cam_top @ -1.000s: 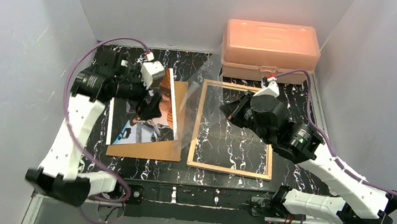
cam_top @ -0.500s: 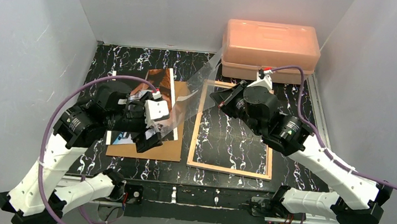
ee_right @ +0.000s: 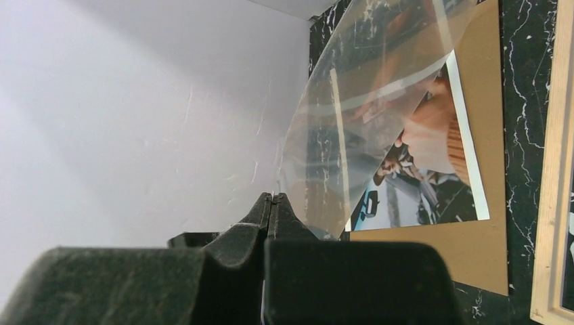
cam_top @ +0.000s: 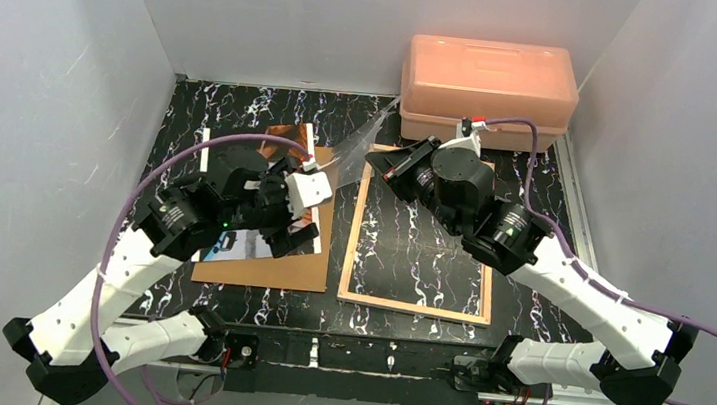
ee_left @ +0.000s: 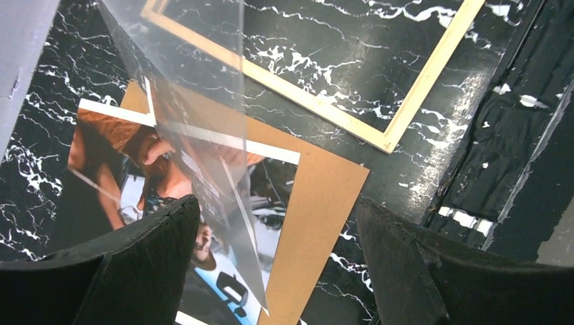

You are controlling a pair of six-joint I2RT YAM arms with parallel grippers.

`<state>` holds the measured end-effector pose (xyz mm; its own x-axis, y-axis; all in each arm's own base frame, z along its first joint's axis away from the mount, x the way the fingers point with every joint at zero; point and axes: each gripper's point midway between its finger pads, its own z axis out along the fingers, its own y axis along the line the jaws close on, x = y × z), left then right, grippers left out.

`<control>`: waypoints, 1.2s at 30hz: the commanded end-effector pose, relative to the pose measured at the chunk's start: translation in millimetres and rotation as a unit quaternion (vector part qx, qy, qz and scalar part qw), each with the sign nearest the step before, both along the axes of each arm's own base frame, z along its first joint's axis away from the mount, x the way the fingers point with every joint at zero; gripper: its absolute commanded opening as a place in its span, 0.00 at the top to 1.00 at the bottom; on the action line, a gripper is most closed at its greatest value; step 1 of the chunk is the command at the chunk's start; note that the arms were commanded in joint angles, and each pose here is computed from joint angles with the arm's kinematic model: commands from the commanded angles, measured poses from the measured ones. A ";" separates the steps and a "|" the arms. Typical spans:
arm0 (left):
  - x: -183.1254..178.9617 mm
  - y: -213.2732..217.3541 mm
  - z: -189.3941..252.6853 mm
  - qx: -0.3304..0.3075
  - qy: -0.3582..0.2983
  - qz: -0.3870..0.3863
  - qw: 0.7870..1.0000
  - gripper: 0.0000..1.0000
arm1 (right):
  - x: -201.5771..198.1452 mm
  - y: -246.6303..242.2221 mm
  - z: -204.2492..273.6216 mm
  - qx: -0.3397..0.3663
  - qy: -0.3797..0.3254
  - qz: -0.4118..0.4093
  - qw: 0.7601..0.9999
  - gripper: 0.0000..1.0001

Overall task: Put the photo into the frame
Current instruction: Place the photo frame item in the photo frame.

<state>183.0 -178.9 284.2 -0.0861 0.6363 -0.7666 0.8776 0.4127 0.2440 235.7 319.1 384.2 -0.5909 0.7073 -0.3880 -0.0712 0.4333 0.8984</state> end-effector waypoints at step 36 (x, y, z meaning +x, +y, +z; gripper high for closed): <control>21.2 -8.9 -28.1 0.024 -0.119 -0.039 0.992 1.00 | -29.4 -126.3 -96.1 0.034 0.100 -0.167 0.980 0.05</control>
